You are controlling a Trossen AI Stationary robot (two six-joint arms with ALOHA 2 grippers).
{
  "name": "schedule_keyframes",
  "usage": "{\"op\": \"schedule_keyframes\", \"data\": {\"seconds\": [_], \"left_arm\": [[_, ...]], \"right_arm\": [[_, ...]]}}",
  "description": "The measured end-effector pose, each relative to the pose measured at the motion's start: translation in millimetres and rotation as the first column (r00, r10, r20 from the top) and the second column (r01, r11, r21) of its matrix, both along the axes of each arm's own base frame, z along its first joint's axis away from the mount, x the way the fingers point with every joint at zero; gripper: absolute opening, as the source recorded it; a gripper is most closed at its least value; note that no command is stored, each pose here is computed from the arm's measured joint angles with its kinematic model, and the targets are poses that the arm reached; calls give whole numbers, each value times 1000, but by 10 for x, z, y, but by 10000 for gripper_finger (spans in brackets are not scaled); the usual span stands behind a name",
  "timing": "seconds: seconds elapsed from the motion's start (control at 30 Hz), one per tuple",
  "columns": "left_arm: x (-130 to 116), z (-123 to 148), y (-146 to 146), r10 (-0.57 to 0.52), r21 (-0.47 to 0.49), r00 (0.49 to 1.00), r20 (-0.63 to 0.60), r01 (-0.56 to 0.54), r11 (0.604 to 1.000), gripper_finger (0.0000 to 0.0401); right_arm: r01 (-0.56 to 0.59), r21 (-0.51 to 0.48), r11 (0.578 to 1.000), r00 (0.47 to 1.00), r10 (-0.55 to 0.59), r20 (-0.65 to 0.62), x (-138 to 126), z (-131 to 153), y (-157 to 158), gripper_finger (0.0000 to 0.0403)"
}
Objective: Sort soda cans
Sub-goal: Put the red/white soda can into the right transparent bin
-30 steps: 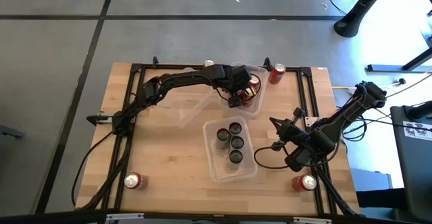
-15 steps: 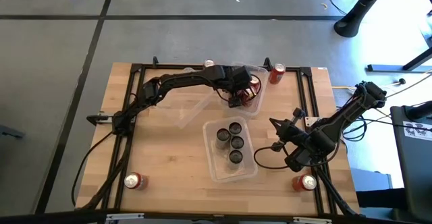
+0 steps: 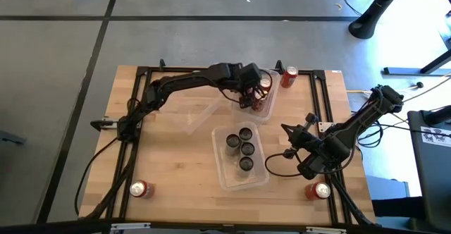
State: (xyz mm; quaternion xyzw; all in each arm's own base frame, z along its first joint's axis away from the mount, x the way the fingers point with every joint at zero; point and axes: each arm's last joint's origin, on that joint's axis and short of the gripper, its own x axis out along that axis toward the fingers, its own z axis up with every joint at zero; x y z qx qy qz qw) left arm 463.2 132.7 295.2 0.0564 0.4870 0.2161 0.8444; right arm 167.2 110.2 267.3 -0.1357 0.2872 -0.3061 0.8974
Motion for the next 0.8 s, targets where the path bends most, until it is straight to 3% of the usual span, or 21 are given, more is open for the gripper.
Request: {"op": "schedule_keyframes", "data": {"seconds": [0.37,0.8], "left_arm": [[10,-318,2,-42,-4,995,-88,42,999,334],[28,-516,7,-47,-8,995,-86,46,999,335]], "right_arm": [[-2,7,1000,1000,2,-7,-1,-3,1,3],[-1,0,1000,1000,1,-2,0,0,0,3]]}}
